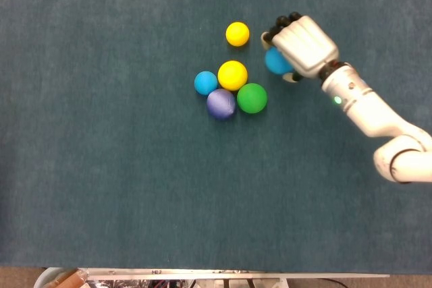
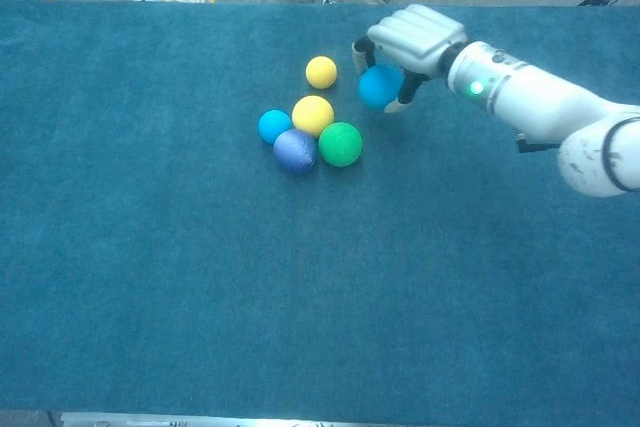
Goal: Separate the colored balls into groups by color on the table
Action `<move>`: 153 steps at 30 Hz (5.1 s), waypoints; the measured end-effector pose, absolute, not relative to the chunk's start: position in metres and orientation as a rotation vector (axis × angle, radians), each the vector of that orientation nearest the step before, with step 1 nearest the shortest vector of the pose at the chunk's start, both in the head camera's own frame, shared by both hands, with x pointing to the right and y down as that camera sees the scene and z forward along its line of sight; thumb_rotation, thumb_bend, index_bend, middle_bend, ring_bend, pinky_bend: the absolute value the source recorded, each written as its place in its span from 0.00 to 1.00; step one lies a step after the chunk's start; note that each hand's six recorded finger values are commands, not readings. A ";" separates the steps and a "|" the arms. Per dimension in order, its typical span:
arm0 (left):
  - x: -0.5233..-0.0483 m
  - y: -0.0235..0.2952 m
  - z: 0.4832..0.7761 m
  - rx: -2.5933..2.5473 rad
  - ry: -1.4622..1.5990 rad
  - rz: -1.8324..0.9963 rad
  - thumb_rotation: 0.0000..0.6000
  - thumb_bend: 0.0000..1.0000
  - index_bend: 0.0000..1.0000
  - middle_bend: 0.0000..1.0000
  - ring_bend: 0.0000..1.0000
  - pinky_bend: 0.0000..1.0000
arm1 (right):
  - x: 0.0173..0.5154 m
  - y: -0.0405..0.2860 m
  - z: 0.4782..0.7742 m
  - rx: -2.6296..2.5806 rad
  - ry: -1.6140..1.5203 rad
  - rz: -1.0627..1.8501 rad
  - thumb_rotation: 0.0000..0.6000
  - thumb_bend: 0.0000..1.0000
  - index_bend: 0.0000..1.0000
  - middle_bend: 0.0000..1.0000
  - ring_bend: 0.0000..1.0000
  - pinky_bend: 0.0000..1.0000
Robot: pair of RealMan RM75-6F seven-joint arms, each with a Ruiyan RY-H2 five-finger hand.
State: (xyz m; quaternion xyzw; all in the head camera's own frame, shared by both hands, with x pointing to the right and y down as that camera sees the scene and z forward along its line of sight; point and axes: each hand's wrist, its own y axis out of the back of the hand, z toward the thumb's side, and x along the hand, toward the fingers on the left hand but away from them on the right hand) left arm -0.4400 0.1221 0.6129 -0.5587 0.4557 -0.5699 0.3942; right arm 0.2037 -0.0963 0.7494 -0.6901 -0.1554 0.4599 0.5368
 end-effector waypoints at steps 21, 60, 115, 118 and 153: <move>-0.434 0.123 0.617 -1.442 1.149 -1.426 1.00 0.32 0.21 0.25 0.25 0.21 | 0.272 -0.082 0.754 -1.571 -0.292 1.234 1.00 0.13 0.47 0.49 0.26 0.29; -0.435 0.127 0.617 -1.442 1.154 -1.426 1.00 0.32 0.21 0.25 0.25 0.21 | 0.273 -0.071 0.764 -1.565 -0.228 1.255 1.00 0.13 0.41 0.44 0.23 0.29; -0.432 0.127 0.617 -1.444 1.148 -1.423 1.00 0.32 0.21 0.25 0.25 0.21 | 0.249 -0.111 0.729 -1.521 -0.323 1.256 1.00 0.12 0.16 0.30 0.14 0.30; -0.431 0.127 0.617 -1.445 1.147 -1.421 1.00 0.32 0.21 0.25 0.25 0.21 | 0.236 -0.100 0.717 -1.547 -0.312 1.171 1.00 0.11 0.16 0.31 0.14 0.30; -0.447 0.143 0.614 -1.431 1.194 -1.430 1.00 0.32 0.21 0.25 0.25 0.21 | 0.171 -0.019 0.738 -1.624 -0.068 0.953 1.00 0.11 0.19 0.32 0.14 0.29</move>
